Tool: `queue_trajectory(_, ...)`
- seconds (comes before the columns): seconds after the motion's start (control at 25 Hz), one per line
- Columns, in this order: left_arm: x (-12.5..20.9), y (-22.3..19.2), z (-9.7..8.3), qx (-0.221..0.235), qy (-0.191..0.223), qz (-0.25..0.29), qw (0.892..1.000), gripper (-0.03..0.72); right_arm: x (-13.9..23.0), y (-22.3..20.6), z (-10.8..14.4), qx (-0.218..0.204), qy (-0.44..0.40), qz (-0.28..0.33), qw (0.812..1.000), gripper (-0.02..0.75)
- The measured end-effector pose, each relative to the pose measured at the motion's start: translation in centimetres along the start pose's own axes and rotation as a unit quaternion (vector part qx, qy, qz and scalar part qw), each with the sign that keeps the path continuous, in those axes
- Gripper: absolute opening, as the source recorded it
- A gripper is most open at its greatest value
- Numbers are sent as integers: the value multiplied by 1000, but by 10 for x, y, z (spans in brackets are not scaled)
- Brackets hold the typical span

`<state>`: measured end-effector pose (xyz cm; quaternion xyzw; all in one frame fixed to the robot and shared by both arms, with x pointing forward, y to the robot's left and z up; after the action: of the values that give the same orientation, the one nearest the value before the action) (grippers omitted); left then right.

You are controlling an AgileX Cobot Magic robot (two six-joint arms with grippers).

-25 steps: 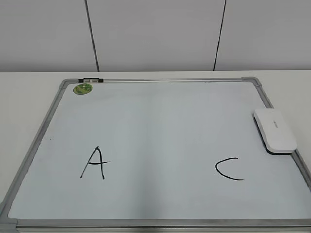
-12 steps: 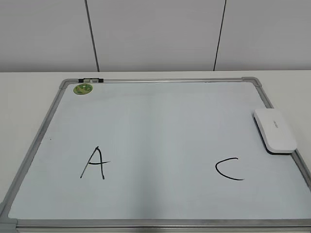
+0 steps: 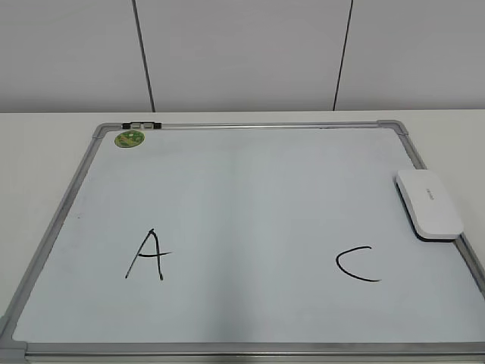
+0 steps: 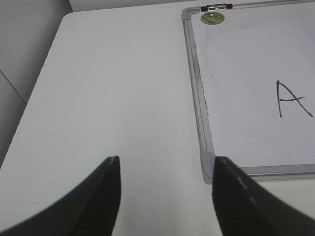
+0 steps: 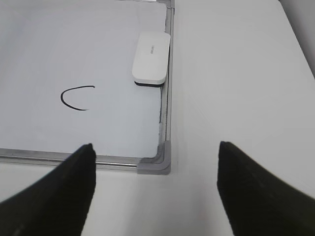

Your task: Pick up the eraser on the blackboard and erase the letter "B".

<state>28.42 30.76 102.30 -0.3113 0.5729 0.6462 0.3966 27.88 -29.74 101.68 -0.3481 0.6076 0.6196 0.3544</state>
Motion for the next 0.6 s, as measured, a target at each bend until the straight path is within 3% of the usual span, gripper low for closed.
queue_trajectory(0.6, 0, 0, 0, 0, 0, 0, 1000, 428, 0, 0, 0, 0, 0, 0, 1000, 591)
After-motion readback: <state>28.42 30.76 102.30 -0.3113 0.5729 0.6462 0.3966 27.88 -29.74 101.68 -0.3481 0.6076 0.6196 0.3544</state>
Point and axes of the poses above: a point on each arm's last joint axis where the gripper is mounted, y pointing back along that axis away from the gripper, z along the wrist's bending axis when the last joint is at zero, x = y × z, the point moved 6 cm from there along -y, pointing out along that axis toward the gripper, and after that the axes turned 7 degrees about -y, right-handed, at the moved point
